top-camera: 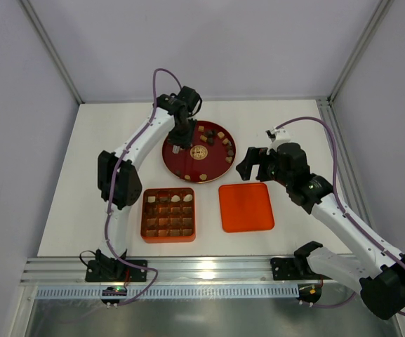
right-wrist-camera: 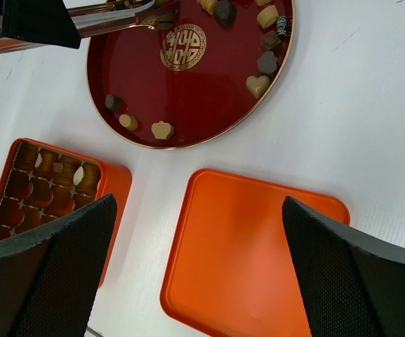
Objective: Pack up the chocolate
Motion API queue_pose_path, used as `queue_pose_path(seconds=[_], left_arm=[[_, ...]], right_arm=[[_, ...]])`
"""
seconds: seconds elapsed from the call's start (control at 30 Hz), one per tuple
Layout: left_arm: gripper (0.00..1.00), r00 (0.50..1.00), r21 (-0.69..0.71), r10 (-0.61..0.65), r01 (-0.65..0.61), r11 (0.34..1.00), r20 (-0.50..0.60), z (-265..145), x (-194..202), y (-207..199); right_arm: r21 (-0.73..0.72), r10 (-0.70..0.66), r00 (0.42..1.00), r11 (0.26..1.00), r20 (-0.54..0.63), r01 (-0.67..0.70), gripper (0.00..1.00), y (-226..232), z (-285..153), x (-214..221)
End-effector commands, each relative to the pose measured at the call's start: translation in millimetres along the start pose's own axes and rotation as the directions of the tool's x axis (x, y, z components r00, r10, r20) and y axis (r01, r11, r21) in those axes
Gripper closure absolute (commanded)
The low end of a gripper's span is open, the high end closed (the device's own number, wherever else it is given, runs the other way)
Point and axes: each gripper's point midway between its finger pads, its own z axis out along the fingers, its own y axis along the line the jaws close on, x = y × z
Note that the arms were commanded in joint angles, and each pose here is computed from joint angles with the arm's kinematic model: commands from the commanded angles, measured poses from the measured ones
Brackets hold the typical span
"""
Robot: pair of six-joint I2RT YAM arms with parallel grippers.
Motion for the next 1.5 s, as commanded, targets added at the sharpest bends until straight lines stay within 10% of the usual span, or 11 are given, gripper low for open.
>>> queue_pose_path(seconds=[0.0, 1.47], left_arm=[[0.62, 0.998, 0.025, -0.013, 0.011, 1.0, 0.056, -27.5, -6.3, 0.7], [0.72, 0.997, 0.016, 0.002, -0.003, 1.0, 0.083, -38.9, -18.0, 2.6]], right_arm=[[-0.021, -0.005, 0.999, 1.0, 0.04, 0.005, 0.0, 4.7, -1.8, -9.2], [-0.019, -0.013, 0.999, 1.0, 0.045, 0.014, 0.0, 5.6, -2.5, -12.8]])
